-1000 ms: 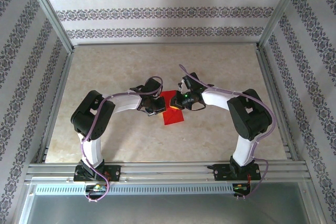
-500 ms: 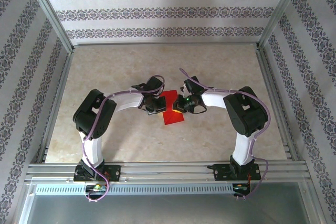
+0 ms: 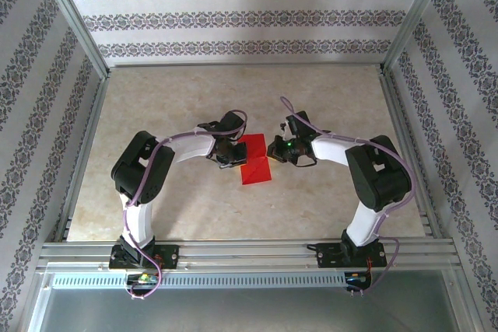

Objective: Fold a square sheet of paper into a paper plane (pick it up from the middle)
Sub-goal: Fold the triangle a second time at the center of the table.

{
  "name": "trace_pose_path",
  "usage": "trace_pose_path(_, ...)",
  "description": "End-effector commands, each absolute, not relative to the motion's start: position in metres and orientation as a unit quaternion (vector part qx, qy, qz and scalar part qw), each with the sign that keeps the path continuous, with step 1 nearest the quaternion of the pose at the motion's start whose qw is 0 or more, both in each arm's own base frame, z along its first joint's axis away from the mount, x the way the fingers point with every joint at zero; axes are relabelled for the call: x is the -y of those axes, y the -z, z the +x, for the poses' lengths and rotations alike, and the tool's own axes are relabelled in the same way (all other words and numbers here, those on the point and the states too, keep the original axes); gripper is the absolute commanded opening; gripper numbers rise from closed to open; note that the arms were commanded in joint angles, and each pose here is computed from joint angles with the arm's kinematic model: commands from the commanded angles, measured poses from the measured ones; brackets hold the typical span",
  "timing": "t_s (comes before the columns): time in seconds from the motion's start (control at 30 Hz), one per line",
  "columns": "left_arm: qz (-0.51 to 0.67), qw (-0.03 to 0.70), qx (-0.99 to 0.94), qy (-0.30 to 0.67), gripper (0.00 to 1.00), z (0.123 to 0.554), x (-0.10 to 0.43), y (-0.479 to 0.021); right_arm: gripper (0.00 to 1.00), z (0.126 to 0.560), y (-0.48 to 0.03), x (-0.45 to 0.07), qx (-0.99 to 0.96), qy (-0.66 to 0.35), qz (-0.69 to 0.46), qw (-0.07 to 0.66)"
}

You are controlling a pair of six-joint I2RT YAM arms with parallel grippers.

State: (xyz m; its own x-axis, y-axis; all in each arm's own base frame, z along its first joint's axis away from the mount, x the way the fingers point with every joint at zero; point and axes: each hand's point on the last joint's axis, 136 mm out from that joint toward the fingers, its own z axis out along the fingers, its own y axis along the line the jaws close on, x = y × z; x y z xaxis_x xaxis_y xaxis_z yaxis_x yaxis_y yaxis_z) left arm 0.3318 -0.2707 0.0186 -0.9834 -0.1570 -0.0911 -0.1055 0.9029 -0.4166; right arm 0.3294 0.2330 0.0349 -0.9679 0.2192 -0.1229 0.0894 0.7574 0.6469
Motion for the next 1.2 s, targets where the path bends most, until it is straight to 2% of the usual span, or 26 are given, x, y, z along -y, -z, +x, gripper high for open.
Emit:
trace_pose_path(0.0,-0.042,0.024,-0.991,0.126,0.06,0.312,0.243,0.012,0.07,0.324,-0.04,-0.252,-0.935,-0.337,0.046,0.1)
trace_pose_path(0.17,-0.026,0.022,-0.991,0.128,0.06,0.314,0.246,0.011,0.07,0.324,-0.029,-0.265,-0.935,-0.341,0.046,0.085)
trace_pose_path(0.5,-0.009,0.032,-0.992,0.126,0.06,0.319,0.247,0.003,0.07,0.317,-0.003,-0.25,-0.948,-0.304,0.07,0.059)
trace_pose_path(0.7,-0.002,0.075,-0.987,0.142,0.1,0.337,0.255,-0.037,0.07,0.302,0.016,-0.236,-0.957,-0.274,0.092,0.038)
trace_pose_path(0.87,-0.035,0.111,-0.971,0.21,0.14,0.341,0.271,-0.075,0.07,0.298,0.022,-0.232,-0.958,-0.264,0.104,0.03)
trace_pose_path(1.0,-0.072,0.096,-0.955,0.271,0.14,0.325,0.291,-0.075,0.07,0.298,0.024,-0.231,-0.959,-0.261,0.106,0.027)
trace_pose_path(1.17,-0.085,0.057,-0.954,0.281,0.13,0.306,0.303,-0.054,0.07,0.296,0.026,-0.23,-0.96,-0.258,0.108,0.023)
